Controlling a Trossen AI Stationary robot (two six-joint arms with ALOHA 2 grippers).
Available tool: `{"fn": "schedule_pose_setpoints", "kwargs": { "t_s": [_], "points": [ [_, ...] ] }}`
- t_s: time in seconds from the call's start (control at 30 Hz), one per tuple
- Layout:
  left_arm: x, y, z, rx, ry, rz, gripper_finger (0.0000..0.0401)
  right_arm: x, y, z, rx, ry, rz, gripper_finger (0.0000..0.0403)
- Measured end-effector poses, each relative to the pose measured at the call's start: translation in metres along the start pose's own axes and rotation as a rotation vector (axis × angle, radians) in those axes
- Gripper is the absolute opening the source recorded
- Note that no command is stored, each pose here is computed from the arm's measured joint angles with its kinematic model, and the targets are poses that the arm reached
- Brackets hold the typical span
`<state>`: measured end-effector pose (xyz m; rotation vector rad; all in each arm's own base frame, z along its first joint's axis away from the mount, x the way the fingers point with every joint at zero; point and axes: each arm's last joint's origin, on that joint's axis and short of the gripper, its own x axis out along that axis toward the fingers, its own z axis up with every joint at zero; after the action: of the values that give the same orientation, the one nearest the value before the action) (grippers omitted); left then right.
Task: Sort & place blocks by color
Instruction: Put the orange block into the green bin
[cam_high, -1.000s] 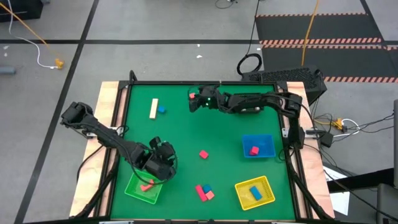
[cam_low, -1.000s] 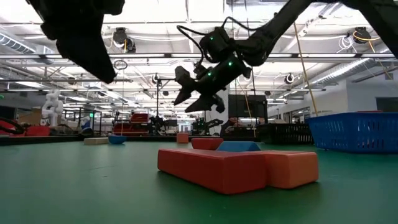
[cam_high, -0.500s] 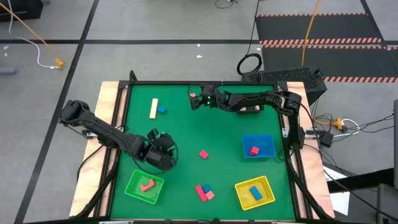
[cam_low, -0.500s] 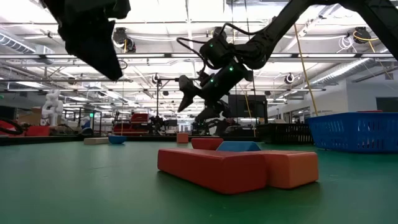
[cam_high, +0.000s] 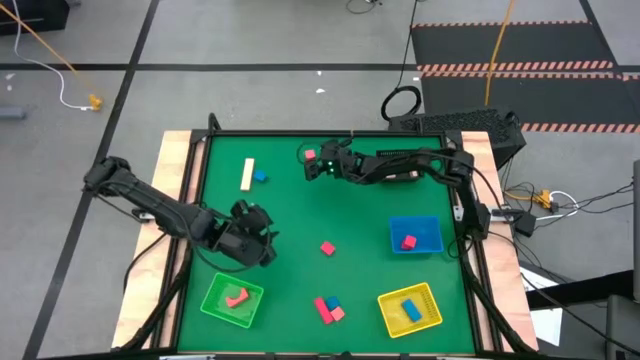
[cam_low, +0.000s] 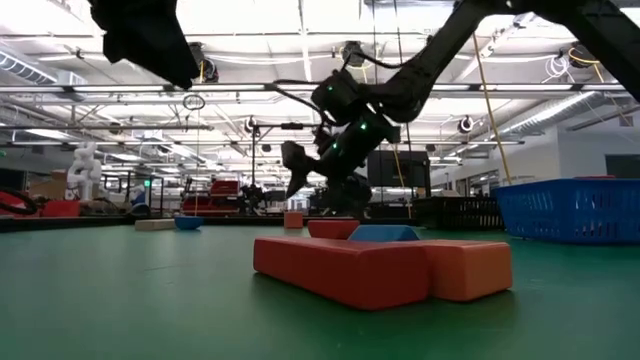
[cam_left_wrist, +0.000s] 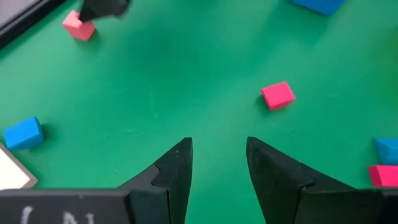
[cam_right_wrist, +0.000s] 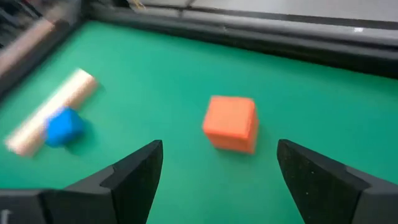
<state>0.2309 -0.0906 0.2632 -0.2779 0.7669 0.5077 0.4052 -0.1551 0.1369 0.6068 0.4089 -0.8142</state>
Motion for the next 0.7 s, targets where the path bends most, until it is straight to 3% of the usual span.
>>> {"fn": "schedule_pose_setpoints", "kwargs": {
  "t_s": [0.37, 0.6, 0.7],
  "points": [
    [-0.018, 0.012, 0.008, 0.076, -0.056, -0.033, 0.0152, 0.012, 0.022, 0.014, -0.187, 0.095, -0.142, 0.0307],
    [-0.027, 0.018, 0.011, 0.108, -0.076, -0.051, 0.0152, 0.016, 0.018, 0.033, -0.182, 0.167, -0.151, 0.029],
    [-0.031, 0.02, 0.011, 0.132, -0.08, -0.053, 0.0152, 0.018, 0.016, 0.039, -0.154, 0.189, -0.09, 0.0285]
  ]
}}
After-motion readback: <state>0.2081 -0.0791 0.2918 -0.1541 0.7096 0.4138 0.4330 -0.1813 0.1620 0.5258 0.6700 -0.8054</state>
